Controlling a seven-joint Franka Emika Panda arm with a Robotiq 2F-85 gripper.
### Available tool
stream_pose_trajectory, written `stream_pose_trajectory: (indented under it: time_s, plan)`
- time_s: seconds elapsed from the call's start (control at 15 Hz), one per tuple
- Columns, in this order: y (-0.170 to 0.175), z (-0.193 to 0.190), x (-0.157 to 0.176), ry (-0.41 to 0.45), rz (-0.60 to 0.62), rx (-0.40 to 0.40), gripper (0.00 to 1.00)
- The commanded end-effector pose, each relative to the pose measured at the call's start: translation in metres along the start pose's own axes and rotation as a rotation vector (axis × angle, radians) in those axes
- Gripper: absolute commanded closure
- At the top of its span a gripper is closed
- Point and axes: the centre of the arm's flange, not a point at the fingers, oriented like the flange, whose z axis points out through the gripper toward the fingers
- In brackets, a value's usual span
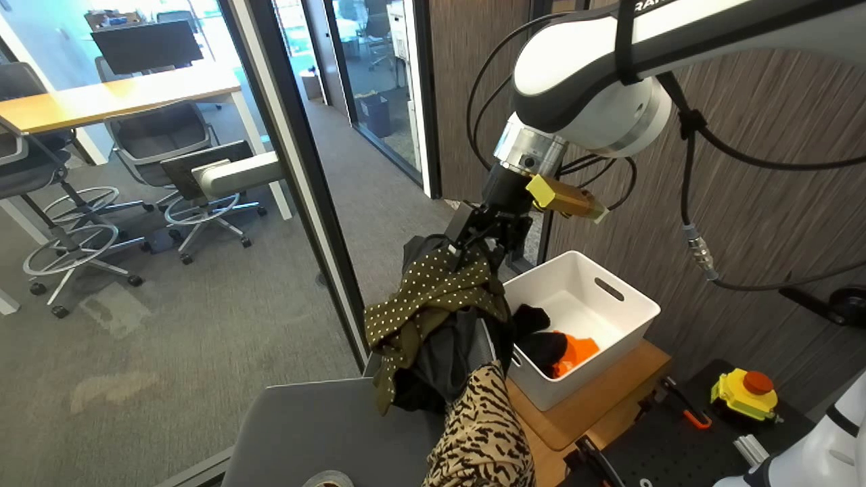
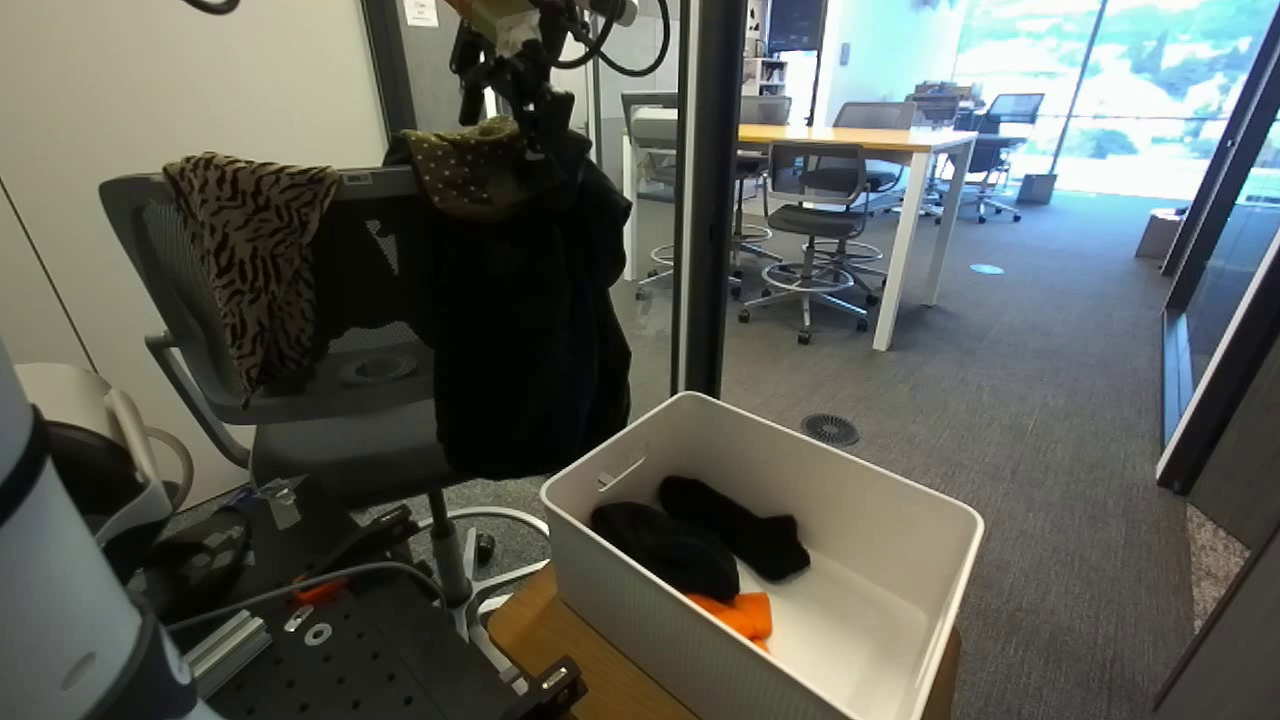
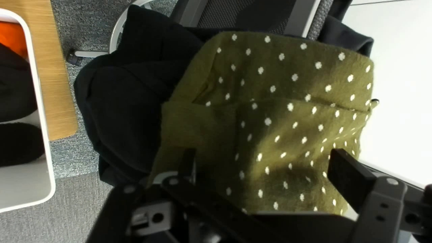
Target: Pick up the cloth with green and white dots from the chair's headrest and place it inside the box
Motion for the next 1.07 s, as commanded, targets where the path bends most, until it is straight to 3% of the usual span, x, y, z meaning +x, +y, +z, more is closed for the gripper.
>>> stream_pose_trajectory:
  time_s: [0.0, 0.33, 0.4, 0.53, 1.0]
  plan:
    - [-0.0074, -0.0062, 0.0080, -0.007, 0.011, 0.013, 0.00]
    - [-0.0073, -0.0057, 0.0075, -0.013, 0.010, 0.012, 0.00]
    - [-0.0074, -0.0048, 0.0074, -0.011, 0.006, 0.012, 0.25]
    - [-0.0074, -0.0050, 0.0071, -0.009, 0.005, 0.010, 0.34]
    - [-0.0090, -0.0064, 0.0081, -0.006, 0.004, 0.009, 0.86]
